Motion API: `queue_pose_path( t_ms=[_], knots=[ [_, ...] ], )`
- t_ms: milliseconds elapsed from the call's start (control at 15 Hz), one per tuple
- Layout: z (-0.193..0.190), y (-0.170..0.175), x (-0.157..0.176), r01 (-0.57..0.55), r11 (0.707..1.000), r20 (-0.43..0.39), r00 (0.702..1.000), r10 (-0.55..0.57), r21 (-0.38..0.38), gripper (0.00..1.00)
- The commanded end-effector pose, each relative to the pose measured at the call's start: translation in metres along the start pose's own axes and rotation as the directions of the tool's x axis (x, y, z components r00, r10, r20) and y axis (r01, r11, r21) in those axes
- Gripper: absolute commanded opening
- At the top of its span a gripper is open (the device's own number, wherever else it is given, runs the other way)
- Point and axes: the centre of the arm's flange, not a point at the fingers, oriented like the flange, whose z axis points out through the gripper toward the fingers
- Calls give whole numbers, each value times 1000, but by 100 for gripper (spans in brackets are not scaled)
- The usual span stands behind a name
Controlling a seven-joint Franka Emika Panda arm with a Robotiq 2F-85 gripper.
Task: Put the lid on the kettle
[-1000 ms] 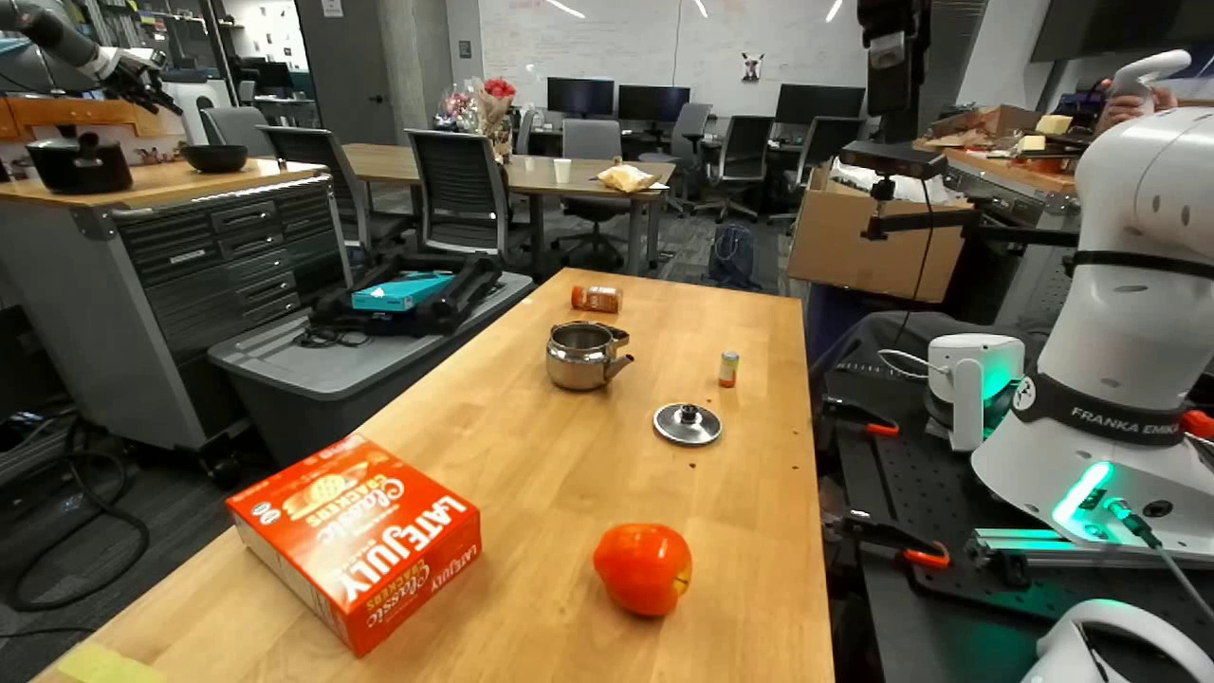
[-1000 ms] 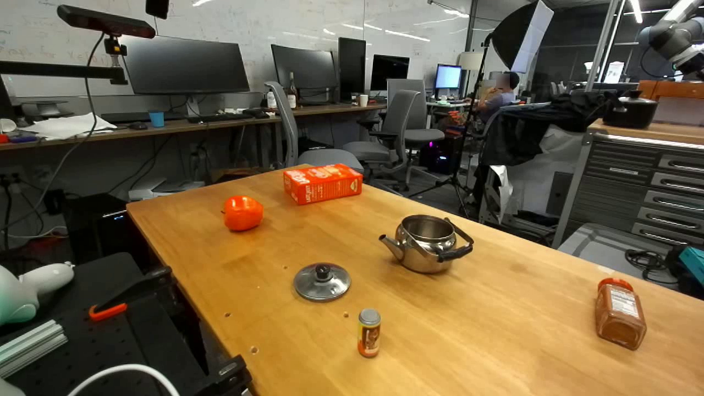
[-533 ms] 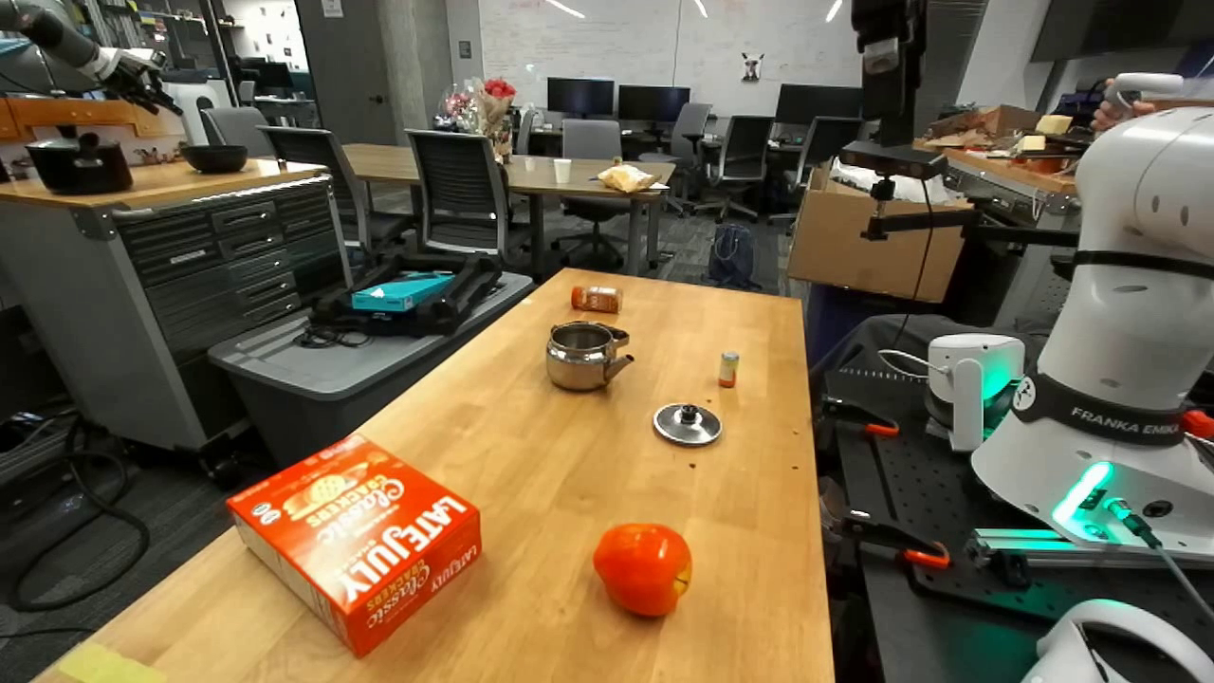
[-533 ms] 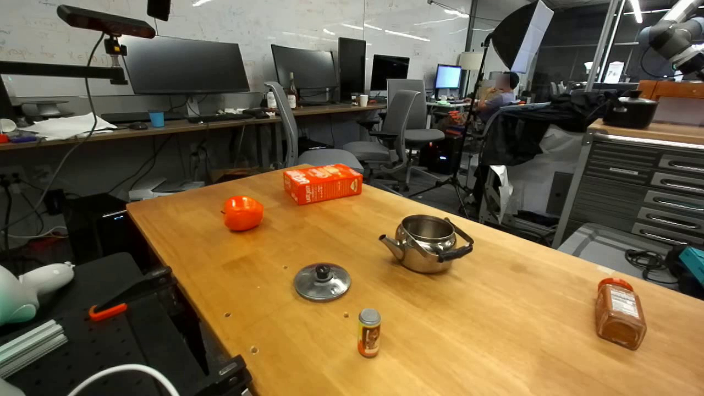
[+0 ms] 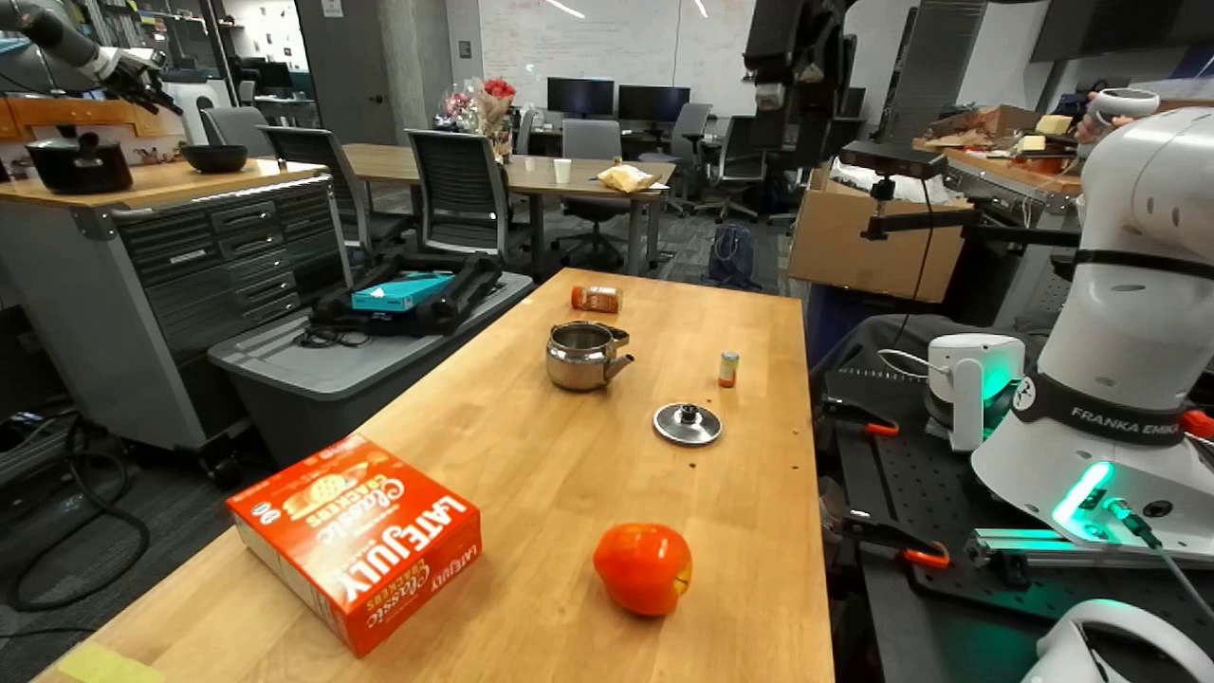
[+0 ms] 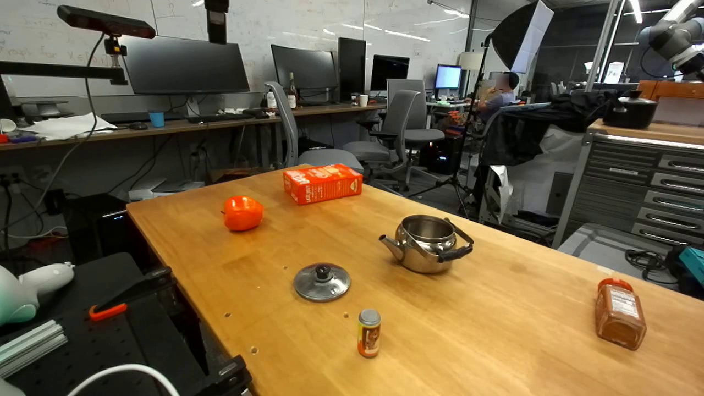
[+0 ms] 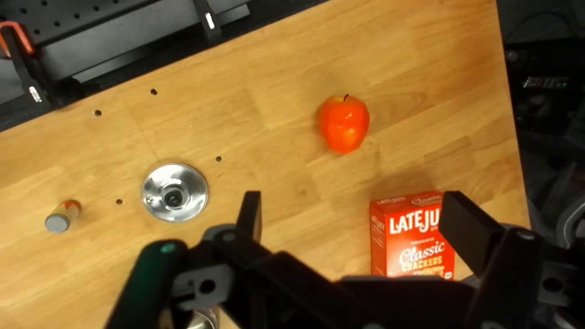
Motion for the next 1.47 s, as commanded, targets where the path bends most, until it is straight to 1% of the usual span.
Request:
queue_pose_path(
  t_ms=[0,200,333,467,533,600,733,867,1067,1267,1400],
  knots=[
    [2,6,18,-49,998,-70,997,46,-46,100],
    [9,19,33,-83,992,-82,994,76,-90,100],
    [15,25,42,-91,991,-73,994,84,-99,100],
    [23,30,50,-79,993,-63,995,74,-84,100],
    [27,32,55,-58,997,-80,995,53,-54,100],
    [32,34,60,-59,997,-89,995,54,-44,100],
    [44,40,72,-62,997,-100,993,57,-46,100],
    [49,54,82,-75,996,-100,993,70,-50,100],
    [60,71,94,-95,993,-70,993,90,-69,100],
    [70,88,102,-105,992,-11,994,105,-76,100],
    [92,87,107,-116,991,7,993,116,-65,100]
  ],
)
